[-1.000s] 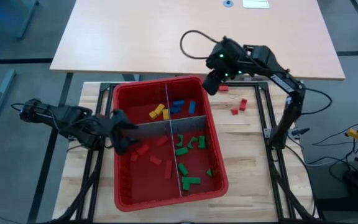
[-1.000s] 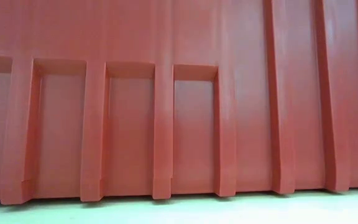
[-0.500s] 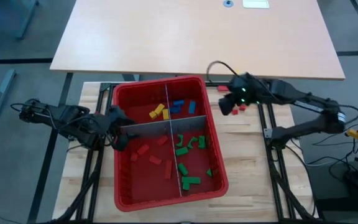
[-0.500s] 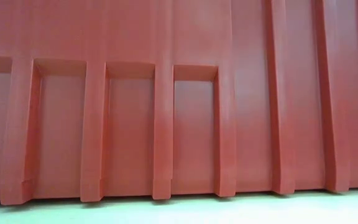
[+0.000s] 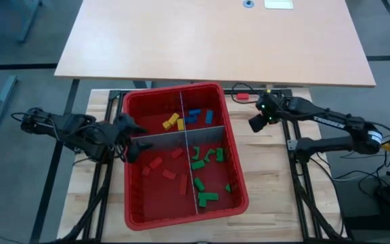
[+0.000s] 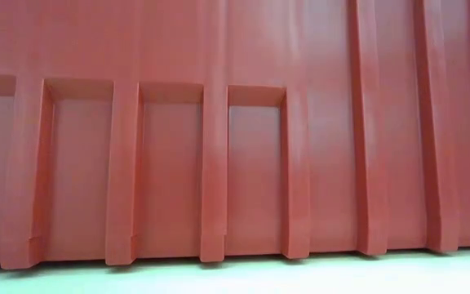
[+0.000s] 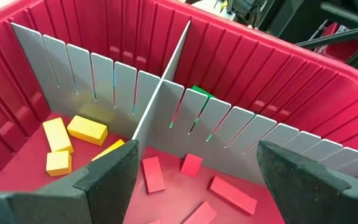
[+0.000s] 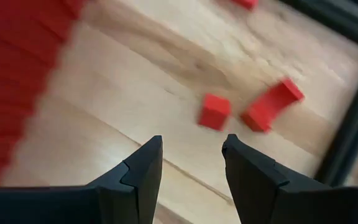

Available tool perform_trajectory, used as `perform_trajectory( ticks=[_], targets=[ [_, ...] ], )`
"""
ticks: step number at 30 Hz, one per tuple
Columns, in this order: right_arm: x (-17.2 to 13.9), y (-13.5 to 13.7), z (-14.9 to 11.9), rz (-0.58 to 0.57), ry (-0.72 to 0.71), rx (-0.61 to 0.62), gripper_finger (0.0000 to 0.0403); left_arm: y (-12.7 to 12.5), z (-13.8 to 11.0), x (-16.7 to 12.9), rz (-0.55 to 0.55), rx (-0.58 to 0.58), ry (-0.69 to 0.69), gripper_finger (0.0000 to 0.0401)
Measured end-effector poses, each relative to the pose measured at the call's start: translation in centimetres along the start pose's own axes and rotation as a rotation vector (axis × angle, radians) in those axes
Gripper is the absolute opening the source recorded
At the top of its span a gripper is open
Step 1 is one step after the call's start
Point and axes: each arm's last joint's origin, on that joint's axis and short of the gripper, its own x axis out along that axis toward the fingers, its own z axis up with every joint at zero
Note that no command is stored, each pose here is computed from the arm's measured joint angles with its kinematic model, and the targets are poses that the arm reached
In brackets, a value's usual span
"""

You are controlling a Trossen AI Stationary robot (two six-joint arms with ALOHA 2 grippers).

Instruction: Sort blocks

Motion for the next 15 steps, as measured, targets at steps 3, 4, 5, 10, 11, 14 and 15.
perform_trajectory(
  ticks=[3,4,5,10,11,14,15],
  targets=[
    [1.5,-0.9,-0.1,-0.063,0.077,0.018,0.0152,-0.1,0.4,-0.4,-0.010,-0.013,-0.014,0.0311],
    [1.9,-1.3,0.0,-0.084,0.103,0.030,0.0153,-0.2,0.6,-0.5,-0.014,-0.016,-0.019,0.0311],
    [2.3,-1.6,0.0,-0.104,0.129,0.039,0.0154,-0.2,0.8,-0.7,-0.018,-0.020,-0.025,0.0311],
    [3.9,-2.9,0.8,-0.158,0.188,0.092,0.0159,-0.4,1.8,-1.5,-0.040,-0.030,-0.056,0.0311],
    [4.2,-3.1,0.9,-0.166,0.198,0.096,0.0161,-0.4,1.9,-1.6,-0.042,-0.032,-0.059,0.0311],
    [5.1,-3.4,1.1,-0.183,0.239,0.071,0.0165,-0.4,2.1,-1.9,-0.048,-0.037,-0.068,0.0311],
    [5.4,-3.5,1.1,-0.186,0.253,0.056,0.0166,-0.4,2.2,-1.9,-0.049,-0.037,-0.069,0.0311]
  ],
)
